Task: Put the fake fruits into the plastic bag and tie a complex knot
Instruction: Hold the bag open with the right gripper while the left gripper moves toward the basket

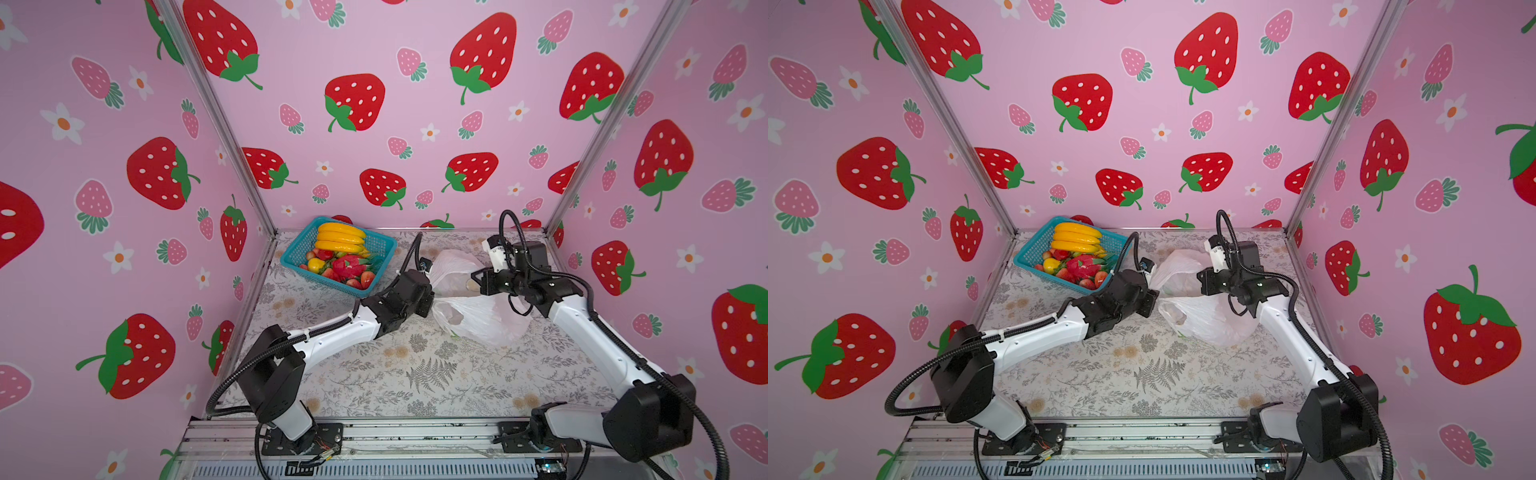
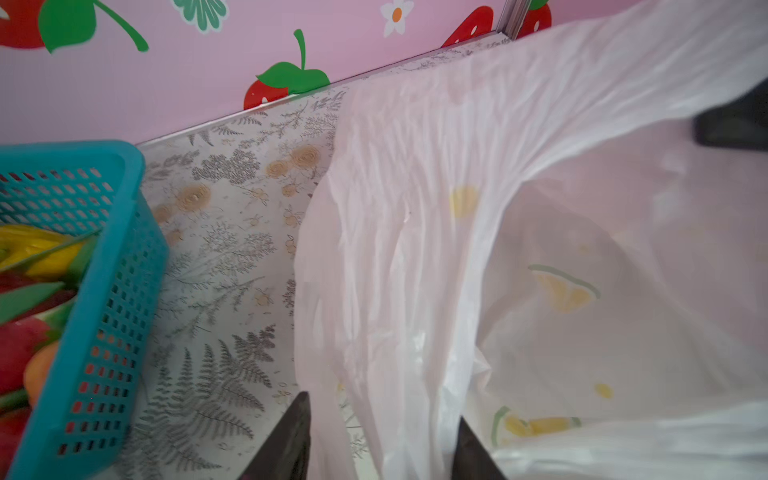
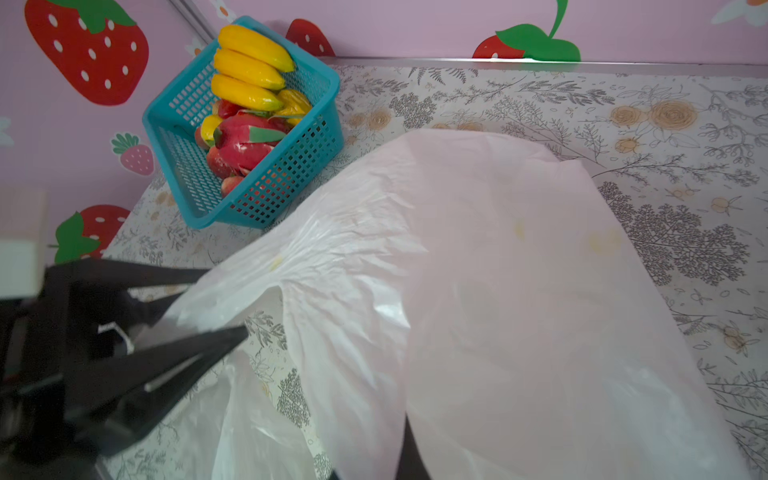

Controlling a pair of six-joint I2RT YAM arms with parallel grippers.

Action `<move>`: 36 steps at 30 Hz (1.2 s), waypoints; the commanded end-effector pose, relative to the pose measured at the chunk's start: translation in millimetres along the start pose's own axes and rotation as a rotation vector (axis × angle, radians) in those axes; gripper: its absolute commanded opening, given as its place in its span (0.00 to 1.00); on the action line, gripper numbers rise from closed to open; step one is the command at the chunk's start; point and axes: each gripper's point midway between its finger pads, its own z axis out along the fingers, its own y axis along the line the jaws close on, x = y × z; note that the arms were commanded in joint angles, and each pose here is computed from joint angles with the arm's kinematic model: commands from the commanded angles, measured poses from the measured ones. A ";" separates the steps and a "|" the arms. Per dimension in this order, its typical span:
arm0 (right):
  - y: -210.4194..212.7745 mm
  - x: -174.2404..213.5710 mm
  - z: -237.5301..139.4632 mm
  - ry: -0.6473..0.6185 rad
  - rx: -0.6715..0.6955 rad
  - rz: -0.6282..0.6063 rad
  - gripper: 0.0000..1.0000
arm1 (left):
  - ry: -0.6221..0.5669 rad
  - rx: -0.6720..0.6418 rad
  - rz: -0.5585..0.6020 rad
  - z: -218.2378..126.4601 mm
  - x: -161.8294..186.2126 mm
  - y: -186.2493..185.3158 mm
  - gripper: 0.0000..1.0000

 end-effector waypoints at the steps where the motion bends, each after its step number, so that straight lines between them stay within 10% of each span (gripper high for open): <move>1: 18.4 10.0 -9.7 0.052 -0.086 -0.132 0.00 | 0.001 0.127 -0.068 -2.0 -15.5 -8.1 0.30; 6: 35.3 1.6 -19.4 0.018 -0.166 -0.189 0.00 | 0.002 0.221 -0.082 -6.8 -17.0 -8.1 0.00; 13: 64.8 2.6 -30.4 -0.020 -0.333 -0.222 0.00 | 0.056 0.189 -0.220 1.9 -4.5 39.4 0.00; 24: 31.8 9.9 -4.8 0.039 -0.209 -0.074 0.00 | 0.055 -0.085 -0.178 -18.7 -2.3 86.1 0.57; 36: -0.4 1.1 18.2 -0.039 -0.087 0.159 0.00 | -0.037 0.407 -0.310 -109.8 25.1 0.9 0.75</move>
